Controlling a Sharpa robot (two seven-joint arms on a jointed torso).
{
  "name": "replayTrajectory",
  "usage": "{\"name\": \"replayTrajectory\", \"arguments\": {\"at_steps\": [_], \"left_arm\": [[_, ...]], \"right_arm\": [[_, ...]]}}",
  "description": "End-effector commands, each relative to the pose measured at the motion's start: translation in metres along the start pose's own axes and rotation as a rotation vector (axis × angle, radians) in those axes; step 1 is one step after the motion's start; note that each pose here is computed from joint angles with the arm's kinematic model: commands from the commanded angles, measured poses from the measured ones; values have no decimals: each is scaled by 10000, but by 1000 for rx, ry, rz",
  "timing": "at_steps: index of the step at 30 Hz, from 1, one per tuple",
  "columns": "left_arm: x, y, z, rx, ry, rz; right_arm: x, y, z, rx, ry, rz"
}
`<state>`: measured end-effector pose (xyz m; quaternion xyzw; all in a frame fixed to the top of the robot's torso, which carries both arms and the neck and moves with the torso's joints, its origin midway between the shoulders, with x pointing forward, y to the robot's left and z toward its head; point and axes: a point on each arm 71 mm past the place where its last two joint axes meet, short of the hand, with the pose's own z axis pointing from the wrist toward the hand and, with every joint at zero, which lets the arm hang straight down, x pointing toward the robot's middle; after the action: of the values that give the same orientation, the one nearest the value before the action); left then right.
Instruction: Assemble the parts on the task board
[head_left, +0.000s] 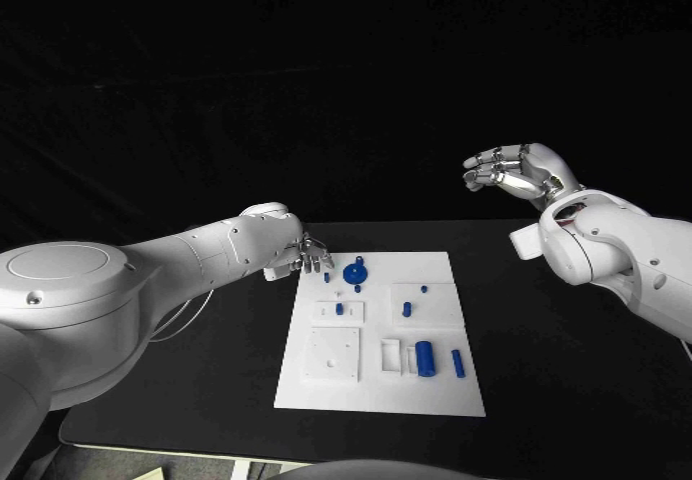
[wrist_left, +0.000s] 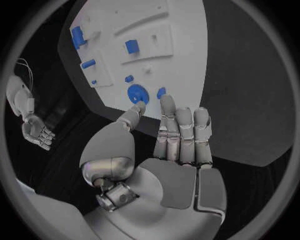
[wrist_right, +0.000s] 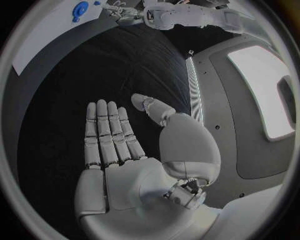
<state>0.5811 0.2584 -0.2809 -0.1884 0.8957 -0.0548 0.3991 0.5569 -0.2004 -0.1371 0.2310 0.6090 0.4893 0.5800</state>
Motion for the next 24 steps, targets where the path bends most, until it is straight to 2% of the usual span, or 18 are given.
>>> {"name": "replayTrajectory", "arguments": {"at_steps": [1, 7, 19, 24], "left_arm": [[34, -50, 15, 29, -2, 20], [102, -44, 50, 19, 14, 23], [120, 9, 87, 5, 19, 21], [162, 23, 108, -1, 28, 22]], "right_arm": [[12, 20, -1, -16, 10, 2], [12, 21, -3, -16, 9, 2], [24, 26, 5, -18, 10, 3], [29, 30, 4, -19, 12, 4]]}}
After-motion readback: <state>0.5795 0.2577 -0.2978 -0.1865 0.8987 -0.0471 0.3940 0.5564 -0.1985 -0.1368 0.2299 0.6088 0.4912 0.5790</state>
